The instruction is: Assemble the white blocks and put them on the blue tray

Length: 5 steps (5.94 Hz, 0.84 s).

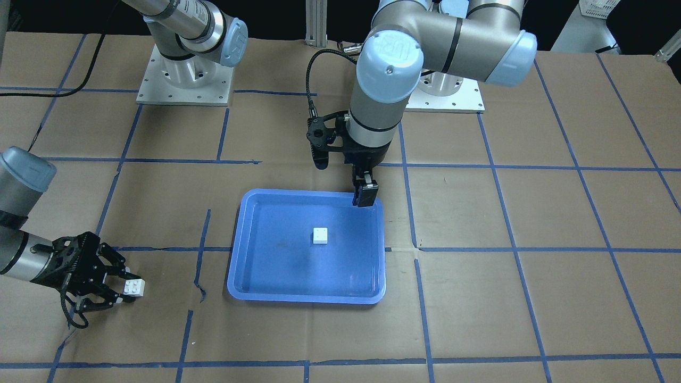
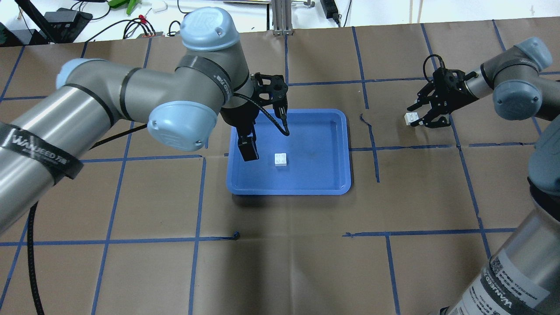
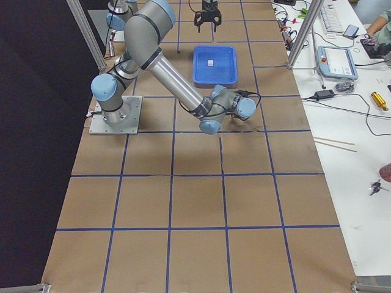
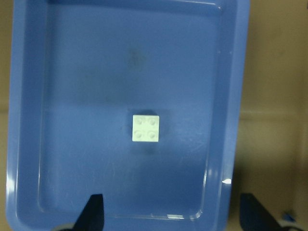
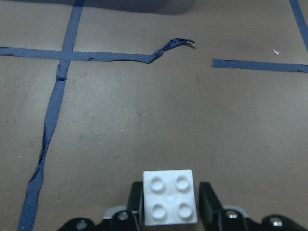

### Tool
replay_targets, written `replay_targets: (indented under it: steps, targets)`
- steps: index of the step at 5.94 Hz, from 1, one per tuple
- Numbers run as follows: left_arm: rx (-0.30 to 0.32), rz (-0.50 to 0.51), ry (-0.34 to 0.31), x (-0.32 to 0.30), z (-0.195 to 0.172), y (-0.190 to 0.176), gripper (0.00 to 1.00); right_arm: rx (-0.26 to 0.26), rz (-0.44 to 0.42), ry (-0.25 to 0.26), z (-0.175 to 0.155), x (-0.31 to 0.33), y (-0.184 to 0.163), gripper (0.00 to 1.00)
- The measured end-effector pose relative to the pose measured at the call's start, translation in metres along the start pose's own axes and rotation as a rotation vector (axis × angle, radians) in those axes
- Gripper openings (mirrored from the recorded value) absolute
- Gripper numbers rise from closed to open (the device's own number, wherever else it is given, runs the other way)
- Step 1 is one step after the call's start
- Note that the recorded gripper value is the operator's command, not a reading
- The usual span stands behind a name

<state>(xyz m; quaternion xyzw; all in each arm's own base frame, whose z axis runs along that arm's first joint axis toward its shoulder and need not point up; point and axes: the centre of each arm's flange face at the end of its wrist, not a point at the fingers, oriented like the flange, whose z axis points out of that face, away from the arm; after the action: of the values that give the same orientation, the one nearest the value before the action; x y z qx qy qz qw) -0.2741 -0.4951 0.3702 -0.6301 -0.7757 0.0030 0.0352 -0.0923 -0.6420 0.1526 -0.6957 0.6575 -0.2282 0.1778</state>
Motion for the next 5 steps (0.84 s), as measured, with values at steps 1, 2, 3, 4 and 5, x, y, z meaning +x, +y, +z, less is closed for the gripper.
replay_targets:
  steps: [1,2,3,4,5]
  targets:
    - [0.001,-0.107,-0.015,0.006,-0.027,0.017,0.99,-0.001,-0.001,0.001,-0.001,0.0,0.0,0.25]
    - [0.011,-0.221,-0.034,0.013,-0.051,0.031,0.99,-0.004,-0.005,0.005,-0.003,0.002,-0.001,0.25]
    - [0.031,-0.372,-0.06,0.017,-0.073,0.044,0.99,-0.011,-0.013,0.016,-0.011,0.005,-0.005,0.25]
    - [0.045,-0.518,-0.092,0.019,-0.091,0.054,0.99,-0.016,-0.006,0.026,-0.028,0.006,-0.018,0.25]
    - [0.044,-0.666,-0.128,0.02,-0.103,0.06,0.99,-0.013,0.013,0.023,-0.05,0.004,-0.039,0.25]
